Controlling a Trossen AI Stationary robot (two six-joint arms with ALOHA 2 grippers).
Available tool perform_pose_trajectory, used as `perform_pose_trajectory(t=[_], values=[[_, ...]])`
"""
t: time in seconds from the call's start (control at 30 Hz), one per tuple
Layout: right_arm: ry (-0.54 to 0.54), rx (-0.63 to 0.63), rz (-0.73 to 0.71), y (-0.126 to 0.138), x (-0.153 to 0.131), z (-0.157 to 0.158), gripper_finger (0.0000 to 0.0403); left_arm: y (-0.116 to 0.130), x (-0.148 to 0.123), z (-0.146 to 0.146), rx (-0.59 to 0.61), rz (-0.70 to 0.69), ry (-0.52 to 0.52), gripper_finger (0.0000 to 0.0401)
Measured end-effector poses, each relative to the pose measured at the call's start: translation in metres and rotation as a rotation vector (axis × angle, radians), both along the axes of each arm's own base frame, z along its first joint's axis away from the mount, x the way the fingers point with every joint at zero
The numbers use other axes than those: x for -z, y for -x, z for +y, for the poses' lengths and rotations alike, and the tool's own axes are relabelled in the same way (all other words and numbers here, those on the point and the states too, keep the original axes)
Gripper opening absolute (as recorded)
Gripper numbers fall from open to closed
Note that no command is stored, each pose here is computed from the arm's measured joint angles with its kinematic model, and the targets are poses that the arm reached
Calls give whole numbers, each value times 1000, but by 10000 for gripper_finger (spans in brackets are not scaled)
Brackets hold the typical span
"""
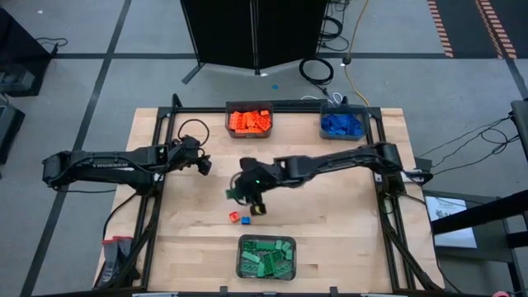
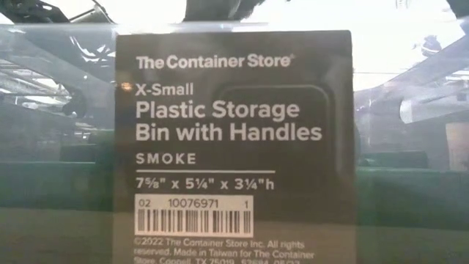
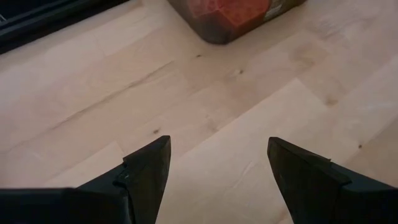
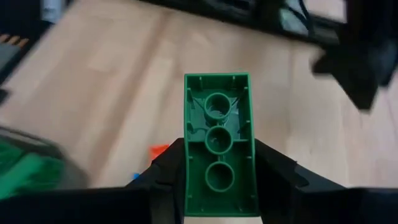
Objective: Sort blocks
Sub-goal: Put the green game piece into the bottom black bin
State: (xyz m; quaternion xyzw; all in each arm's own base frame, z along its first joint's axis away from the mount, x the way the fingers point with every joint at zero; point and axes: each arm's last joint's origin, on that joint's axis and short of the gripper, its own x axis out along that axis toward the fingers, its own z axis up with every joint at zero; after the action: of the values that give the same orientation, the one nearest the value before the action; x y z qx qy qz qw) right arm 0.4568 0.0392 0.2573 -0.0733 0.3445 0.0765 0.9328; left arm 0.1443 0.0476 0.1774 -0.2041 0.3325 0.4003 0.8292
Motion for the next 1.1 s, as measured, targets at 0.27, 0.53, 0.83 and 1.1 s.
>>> perform_pose_trajectory(t=[0.27, 0.53, 0.83, 1.1], values=[[-27, -173, 19, 0, 6, 4, 118, 0, 0, 0, -6, -2, -8, 270], [-32, -352, 27, 8, 7, 53, 118, 0, 0, 0, -6, 2, -7, 270], [-62, -213, 43, 17, 9, 96, 118, 0, 0, 0, 0, 7, -10, 270], [-179, -165, 103, 22, 28, 136, 118, 0, 1, -1, 36, 1, 34, 270]])
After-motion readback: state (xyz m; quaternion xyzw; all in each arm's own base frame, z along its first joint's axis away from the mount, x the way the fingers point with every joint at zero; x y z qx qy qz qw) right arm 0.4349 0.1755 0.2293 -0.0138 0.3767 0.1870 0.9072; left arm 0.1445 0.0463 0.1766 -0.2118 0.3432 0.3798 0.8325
